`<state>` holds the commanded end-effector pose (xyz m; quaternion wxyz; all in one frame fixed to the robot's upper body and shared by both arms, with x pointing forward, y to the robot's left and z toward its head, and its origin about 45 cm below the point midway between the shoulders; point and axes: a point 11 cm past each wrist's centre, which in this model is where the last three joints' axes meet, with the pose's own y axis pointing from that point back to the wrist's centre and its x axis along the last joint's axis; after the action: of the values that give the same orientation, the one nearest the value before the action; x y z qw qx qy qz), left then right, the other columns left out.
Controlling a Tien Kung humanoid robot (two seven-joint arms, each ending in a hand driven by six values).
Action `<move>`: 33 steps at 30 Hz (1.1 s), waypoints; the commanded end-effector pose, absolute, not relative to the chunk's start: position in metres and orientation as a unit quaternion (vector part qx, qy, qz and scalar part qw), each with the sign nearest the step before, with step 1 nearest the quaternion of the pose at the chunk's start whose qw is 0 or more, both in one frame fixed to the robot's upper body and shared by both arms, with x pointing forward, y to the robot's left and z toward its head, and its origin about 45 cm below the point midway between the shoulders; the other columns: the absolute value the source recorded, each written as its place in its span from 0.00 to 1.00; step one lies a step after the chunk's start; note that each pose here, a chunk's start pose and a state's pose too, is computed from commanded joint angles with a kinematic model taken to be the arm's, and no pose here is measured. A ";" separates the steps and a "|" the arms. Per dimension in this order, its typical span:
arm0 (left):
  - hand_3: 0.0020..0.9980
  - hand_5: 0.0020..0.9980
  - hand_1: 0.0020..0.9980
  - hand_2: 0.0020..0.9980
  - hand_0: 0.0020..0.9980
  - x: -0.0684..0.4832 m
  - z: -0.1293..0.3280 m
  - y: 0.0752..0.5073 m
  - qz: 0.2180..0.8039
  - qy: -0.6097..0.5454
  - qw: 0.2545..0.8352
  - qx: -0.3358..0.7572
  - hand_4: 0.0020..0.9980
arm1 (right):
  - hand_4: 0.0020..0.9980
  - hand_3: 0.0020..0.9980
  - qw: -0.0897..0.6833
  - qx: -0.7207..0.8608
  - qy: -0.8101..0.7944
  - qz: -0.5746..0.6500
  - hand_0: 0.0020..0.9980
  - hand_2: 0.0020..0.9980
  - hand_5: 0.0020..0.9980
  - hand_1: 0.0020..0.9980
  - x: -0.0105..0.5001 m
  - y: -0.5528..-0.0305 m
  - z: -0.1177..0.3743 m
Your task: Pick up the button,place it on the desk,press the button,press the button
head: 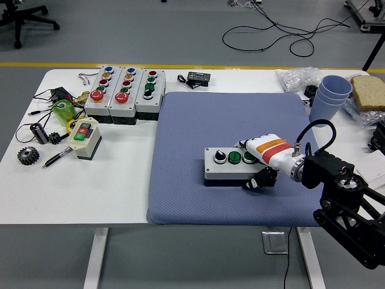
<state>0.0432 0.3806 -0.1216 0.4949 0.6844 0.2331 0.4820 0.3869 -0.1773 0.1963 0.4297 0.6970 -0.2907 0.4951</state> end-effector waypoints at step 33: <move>0.55 0.70 0.63 0.68 0.60 0.044 -0.122 0.380 0.485 0.233 0.495 0.682 0.37 | 0.98 0.95 0.332 0.701 -0.409 0.481 0.84 0.89 0.25 0.79 0.374 -0.187 0.253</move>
<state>0.0442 0.3804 -0.1216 0.4951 0.6818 0.2333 0.4854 0.3736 -0.1873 0.2526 0.3325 0.7008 -0.4092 0.4806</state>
